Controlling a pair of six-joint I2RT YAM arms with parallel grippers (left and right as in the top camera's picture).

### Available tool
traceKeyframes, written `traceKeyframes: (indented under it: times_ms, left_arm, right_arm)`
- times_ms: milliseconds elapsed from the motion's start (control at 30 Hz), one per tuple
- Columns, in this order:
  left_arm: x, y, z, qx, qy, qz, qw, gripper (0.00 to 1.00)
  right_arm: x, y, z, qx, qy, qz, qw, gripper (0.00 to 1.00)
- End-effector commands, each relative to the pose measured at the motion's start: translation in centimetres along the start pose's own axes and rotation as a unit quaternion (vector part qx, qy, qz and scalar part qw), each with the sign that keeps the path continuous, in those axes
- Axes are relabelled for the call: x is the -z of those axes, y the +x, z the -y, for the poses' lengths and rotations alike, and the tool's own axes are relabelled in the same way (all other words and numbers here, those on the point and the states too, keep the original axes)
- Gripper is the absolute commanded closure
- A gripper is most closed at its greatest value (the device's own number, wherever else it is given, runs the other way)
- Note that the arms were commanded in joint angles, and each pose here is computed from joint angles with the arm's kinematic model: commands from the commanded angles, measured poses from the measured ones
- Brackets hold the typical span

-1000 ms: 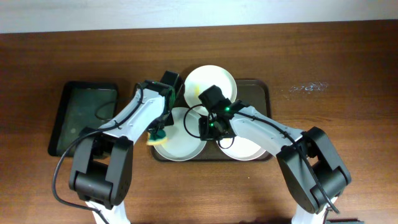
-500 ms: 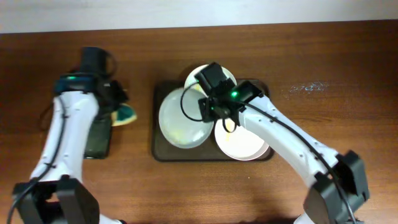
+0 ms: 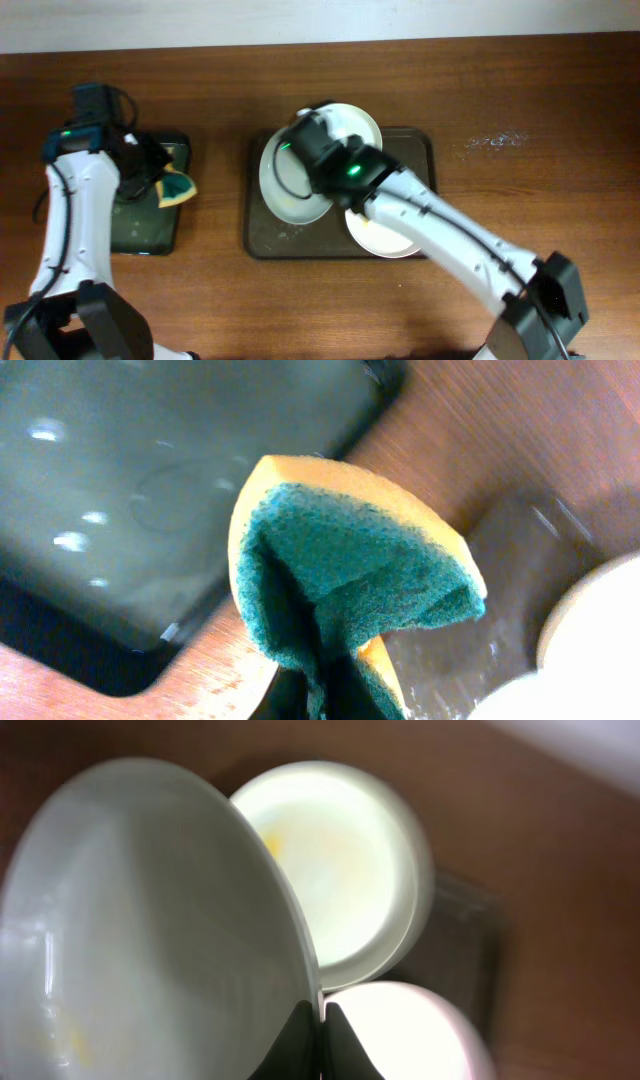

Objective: Clean dirty plates on tray and stack at the side
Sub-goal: 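Lift the back plate with the right gripper and place it right of the tray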

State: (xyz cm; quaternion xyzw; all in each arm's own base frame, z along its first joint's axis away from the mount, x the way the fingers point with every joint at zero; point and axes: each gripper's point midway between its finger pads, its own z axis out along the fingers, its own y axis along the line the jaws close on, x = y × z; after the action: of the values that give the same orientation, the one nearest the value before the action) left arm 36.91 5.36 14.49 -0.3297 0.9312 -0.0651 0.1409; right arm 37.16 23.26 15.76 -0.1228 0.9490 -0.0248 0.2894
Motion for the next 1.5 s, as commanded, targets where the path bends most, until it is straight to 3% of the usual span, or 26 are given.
traceKeyframes:
  times_ms: [0,100,233,367,567,700,800,867,933,967,1033,1233,1300,1333,1400,1467]
  left_arm:
    - [0.2,3.5,5.5,-0.099,0.036,-0.018,0.994,1.0]
    - [-1.1,8.7,10.3,-0.196,0.049,-0.05,0.978,1.0]
    - [-5.2,13.9,12.5,-0.287,0.058,-0.118,0.949,1.0]
    - [-8.8,16.8,11.6,-0.298,0.039,-0.166,0.939,1.0]
    - [-15.1,20.6,9.2,-0.323,0.052,-0.147,0.934,1.0]
    - [-15.0,14.6,4.0,-0.303,-0.138,-0.015,0.943,1.0]
    - [-9.1,9.0,3.7,-0.246,-0.221,0.108,0.938,1.0]
    - [-5.3,7.0,5.4,-0.223,-0.189,0.167,0.942,1.0]
    - [-3.4,7.3,6.9,-0.212,-0.131,0.168,0.954,1.0]
    - [-3.3,9.3,8.6,-0.217,-0.062,0.12,0.967,1.0]
    - [-4.3,15.0,12.0,-0.249,0.072,-0.014,0.966,1.0]
    - [-11.5,19.8,9.6,-0.264,0.056,-0.105,0.957,1.0]
    - [-12.3,17.1,7.5,-0.269,-0.023,-0.043,0.962,1.0]
    - [-11.5,14.0,5.8,-0.243,-0.094,0.031,0.965,1.0]
    - [-9.0,10.7,5.1,-0.226,-0.145,0.11,0.957,1.0]
    - [-4.5,7.7,6.5,-0.203,-0.128,0.189,0.952,1.0]
  right_arm:
    - [-4.0,5.6,-2.2,-0.092,-0.168,-0.111,0.975,0.96]
    - [-7.1,8.0,-3.5,-0.123,-0.217,-0.09,0.964,0.96]
    - [-9.4,9.4,-3.3,-0.127,-0.205,-0.083,0.967,0.96]
    - [-11.7,9.9,-1.7,-0.145,-0.148,-0.079,0.975,0.96]
    - [-11.7,9.1,-2.0,-0.148,-0.155,-0.065,0.975,0.96]
    - [-11.7,9.2,-1.9,-0.148,-0.155,-0.066,0.975,0.96]
    - [-11.7,9.2,-1.9,-0.148,-0.155,-0.066,0.975,0.96]
    - [-11.7,9.2,-1.9,-0.146,-0.155,-0.065,0.975,0.96]
    - [-11.7,9.2,-1.9,-0.146,-0.155,-0.065,0.975,0.96]
    - [-11.7,9.2,-1.9,-0.146,-0.155,-0.065,0.975,0.96]
    - [-11.7,9.2,-1.9,-0.146,-0.155,-0.065,0.975,0.96]
    - [-11.7,9.2,-2.0,-0.146,-0.155,-0.065,0.975,0.96]
    - [-11.7,9.2,-1.9,-0.146,-0.155,-0.066,0.975,0.96]
    - [-11.7,9.2,-1.9,-0.146,-0.155,-0.066,0.975,0.96]
    - [-11.7,9.2,-1.9,-0.146,-0.155,-0.066,0.975,0.96]
    - [-11.5,8.9,-2.1,-0.14,-0.157,-0.062,0.976,0.96]
